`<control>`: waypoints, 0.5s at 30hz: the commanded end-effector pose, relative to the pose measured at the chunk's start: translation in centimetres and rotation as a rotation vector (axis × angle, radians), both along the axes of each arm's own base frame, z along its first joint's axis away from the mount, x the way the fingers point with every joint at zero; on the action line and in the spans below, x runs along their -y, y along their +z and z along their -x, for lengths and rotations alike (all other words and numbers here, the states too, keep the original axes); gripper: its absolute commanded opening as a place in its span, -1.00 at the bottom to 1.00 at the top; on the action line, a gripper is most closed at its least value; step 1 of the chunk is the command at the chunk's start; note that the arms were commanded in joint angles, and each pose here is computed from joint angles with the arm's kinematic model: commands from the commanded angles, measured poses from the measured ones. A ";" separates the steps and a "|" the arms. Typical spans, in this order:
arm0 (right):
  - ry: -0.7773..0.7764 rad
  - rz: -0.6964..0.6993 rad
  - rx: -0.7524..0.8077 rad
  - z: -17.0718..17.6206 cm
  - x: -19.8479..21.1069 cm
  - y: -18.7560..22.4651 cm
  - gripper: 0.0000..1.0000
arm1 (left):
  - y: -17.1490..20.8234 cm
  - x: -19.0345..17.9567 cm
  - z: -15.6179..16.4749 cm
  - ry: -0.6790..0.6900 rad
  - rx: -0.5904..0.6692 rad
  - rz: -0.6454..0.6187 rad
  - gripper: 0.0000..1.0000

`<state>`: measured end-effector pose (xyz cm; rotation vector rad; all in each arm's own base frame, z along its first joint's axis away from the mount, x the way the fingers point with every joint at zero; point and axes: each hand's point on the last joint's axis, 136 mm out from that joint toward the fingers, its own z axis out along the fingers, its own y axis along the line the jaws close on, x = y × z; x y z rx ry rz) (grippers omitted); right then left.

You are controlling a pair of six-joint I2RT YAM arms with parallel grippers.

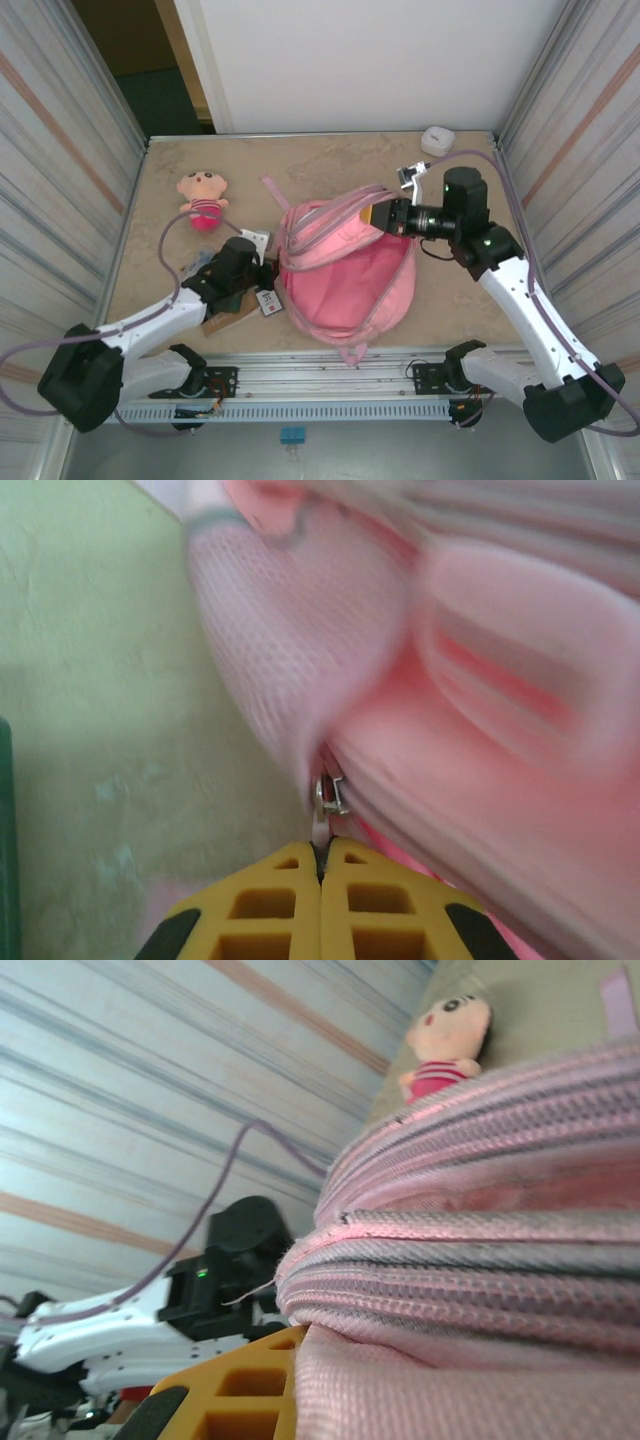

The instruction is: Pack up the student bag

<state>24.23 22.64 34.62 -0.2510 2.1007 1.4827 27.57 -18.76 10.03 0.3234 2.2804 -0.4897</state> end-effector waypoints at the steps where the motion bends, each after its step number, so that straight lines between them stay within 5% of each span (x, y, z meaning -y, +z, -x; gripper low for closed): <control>1: 0.169 -0.075 0.097 2.1 0.0 3.9 -1.00 | 2.0 0.1 -3.5 -0.006 0.133 -0.035 -1.00; 5: 0.130 -0.038 0.086 0.8 0.9 2.7 -1.00 | 2.9 1.0 -5.1 -0.039 0.159 -0.021 -0.98; 13: 0.122 0.043 0.117 -1.4 1.1 -1.2 -1.00 | 6.6 0.4 -3.1 0.014 0.103 0.085 0.01; 15: 0.083 0.086 0.120 -2.7 1.5 -2.5 -1.00 | 6.6 -0.7 -2.3 0.057 0.068 0.066 0.10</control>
